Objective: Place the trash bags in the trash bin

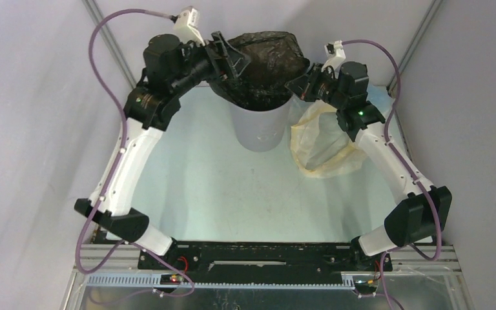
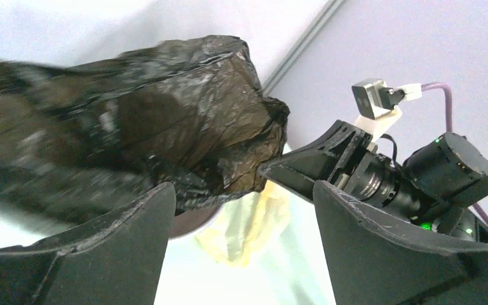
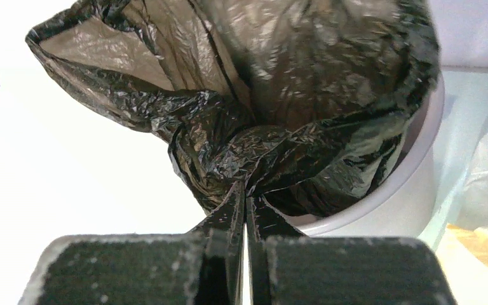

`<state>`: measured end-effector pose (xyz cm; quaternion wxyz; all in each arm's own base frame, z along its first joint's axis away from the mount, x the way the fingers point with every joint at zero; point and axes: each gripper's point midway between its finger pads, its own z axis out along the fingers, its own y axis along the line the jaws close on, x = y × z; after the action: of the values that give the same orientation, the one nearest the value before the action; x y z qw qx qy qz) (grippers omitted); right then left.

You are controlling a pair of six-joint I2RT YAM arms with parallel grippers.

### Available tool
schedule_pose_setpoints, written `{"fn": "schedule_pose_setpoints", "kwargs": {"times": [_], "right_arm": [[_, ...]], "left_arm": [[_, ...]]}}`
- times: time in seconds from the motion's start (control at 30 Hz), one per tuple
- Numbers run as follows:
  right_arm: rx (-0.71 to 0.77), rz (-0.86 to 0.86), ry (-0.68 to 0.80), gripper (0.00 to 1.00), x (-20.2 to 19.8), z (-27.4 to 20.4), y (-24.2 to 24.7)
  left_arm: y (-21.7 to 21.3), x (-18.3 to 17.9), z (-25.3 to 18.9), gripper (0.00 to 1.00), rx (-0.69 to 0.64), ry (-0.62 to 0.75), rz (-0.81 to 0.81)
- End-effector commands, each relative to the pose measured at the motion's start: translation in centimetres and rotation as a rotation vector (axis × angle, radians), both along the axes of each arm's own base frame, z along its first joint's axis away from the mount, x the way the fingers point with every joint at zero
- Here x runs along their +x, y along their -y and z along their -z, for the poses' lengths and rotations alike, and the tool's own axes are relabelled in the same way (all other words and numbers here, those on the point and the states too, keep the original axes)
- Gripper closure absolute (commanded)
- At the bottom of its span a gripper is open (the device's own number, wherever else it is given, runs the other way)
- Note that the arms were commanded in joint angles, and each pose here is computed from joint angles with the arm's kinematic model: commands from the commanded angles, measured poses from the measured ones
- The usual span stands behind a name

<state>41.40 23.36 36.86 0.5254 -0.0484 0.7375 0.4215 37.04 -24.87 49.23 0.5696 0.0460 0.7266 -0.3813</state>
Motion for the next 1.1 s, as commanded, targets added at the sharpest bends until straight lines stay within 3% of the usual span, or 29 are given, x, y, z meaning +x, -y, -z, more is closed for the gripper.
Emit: {"fn": "schedule_pose_setpoints", "kwargs": {"times": [0.0,0.13,0.27,0.5,0.63,0.73,1.07], "right_arm": [[0.005,-0.022,0.016,1.00,-1.3,-1.1,0.2],[-0.005,-0.039,0.013,1.00,-1.7,-0.9,0.2],[-0.017,-0.060,0.020,1.00,-2.3,-1.0,0.1],[-0.039,-0.083,0.018,1.00,-3.1,-0.8,0.1],[-0.049,-0.099,0.015,1.00,-3.6,-0.6,0.0],[-0.053,-0.104,0.018,1.00,-4.0,-0.8,0.0],[-0.086,-0.130,0.002,1.00,-5.2,0.2,0.0]], "left_arm": [[-4.7,-1.3,1.0,0.12,0.167,0.022,-0.166],[-8.8,-0.3,2.2,0.04,0.243,0.002,-0.342],[-9.9,0.7,2.3,0.00,0.250,-0.015,-0.389],[-6.9,2.0,2.4,0.00,0.212,-0.036,-0.271],[-7.0,3.4,3.7,0.01,0.240,-0.059,-0.304],[-7.4,4.6,4.2,0.06,0.261,-0.076,-0.340],[-7.0,8.3,4.5,0.10,0.231,-0.108,-0.367]]}}
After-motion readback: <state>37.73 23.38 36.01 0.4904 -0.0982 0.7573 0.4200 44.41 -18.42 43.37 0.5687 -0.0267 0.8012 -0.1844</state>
